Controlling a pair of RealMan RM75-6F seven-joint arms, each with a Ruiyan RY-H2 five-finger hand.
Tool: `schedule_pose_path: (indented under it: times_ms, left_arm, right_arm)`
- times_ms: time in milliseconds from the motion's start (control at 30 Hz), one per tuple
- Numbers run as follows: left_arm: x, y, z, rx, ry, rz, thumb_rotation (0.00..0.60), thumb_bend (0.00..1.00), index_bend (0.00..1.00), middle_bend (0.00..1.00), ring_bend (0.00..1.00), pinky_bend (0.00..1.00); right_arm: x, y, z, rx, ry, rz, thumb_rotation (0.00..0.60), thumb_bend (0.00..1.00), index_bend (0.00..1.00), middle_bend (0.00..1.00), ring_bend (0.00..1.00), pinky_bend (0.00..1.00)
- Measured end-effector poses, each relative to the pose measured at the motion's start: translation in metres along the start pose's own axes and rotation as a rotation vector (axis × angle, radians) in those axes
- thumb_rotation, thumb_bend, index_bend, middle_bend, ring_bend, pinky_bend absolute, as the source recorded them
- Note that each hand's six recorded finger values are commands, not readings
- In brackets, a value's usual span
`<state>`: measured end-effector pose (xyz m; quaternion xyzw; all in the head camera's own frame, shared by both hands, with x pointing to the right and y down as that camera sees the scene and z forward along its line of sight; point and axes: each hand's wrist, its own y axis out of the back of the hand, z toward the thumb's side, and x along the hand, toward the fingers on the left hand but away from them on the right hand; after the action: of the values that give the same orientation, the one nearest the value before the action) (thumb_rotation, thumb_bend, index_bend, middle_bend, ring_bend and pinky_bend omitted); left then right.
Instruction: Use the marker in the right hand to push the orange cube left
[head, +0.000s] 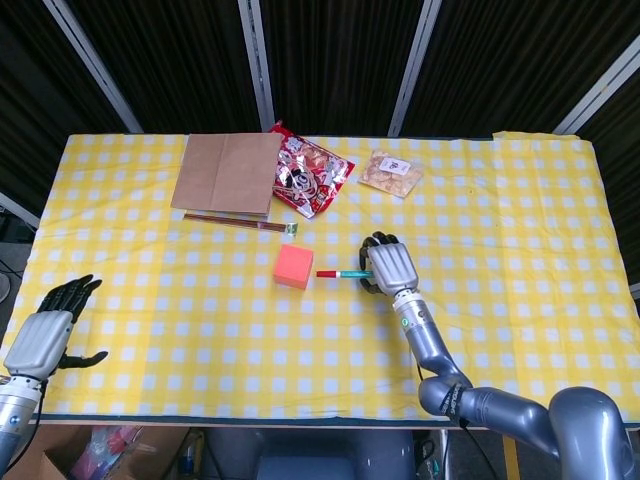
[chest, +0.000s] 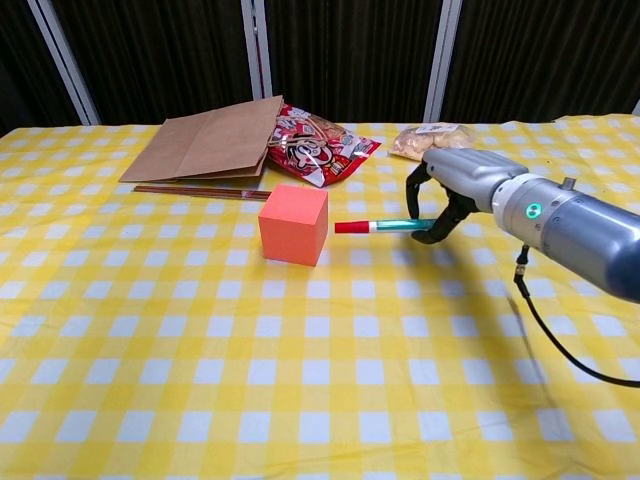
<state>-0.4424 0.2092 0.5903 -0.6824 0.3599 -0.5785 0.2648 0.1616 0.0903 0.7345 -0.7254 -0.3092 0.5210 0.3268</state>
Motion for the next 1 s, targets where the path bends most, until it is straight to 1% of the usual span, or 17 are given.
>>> schedule_pose_path:
  times_ms: [333, 467, 700, 833, 1000]
  left_arm:
    - [0.001, 0.0, 0.0, -0.021, 0.004, -0.013, 0.6, 0.03, 0.0, 0.0, 0.0, 0.04]
    - [0.001, 0.0, -0.001, -0.027, 0.005, -0.018, 0.6, 0.03, 0.0, 0.0, 0.0, 0.04]
    - [0.0, 0.0, -0.002, -0.035, 0.008, -0.025, 0.6, 0.03, 0.0, 0.0, 0.0, 0.04]
    - [-0.001, 0.0, -0.002, -0.036, 0.008, -0.025, 0.6, 0.03, 0.0, 0.0, 0.0, 0.04]
    - [-0.002, 0.001, -0.005, -0.045, 0.017, -0.025, 0.6, 0.03, 0.0, 0.0, 0.0, 0.04]
  right_arm:
    - [-0.017, -0.012, 0.02, 0.002, -0.015, 0.018, 0.6, 0.56, 0.69, 0.32, 0.18, 0.23]
    - [-0.024, -0.019, 0.035, 0.001, 0.0, 0.031, 0.6, 0.56, 0.69, 0.32, 0.18, 0.23]
    - [-0.029, -0.023, 0.061, -0.011, 0.042, 0.029, 0.6, 0.55, 0.69, 0.32, 0.18, 0.23]
    - [-0.033, -0.024, 0.067, -0.013, 0.044, 0.024, 0.6, 0.55, 0.69, 0.32, 0.18, 0.23]
    - [-0.034, -0.023, 0.063, -0.002, 0.03, 0.012, 0.6, 0.56, 0.69, 0.32, 0.18, 0.23]
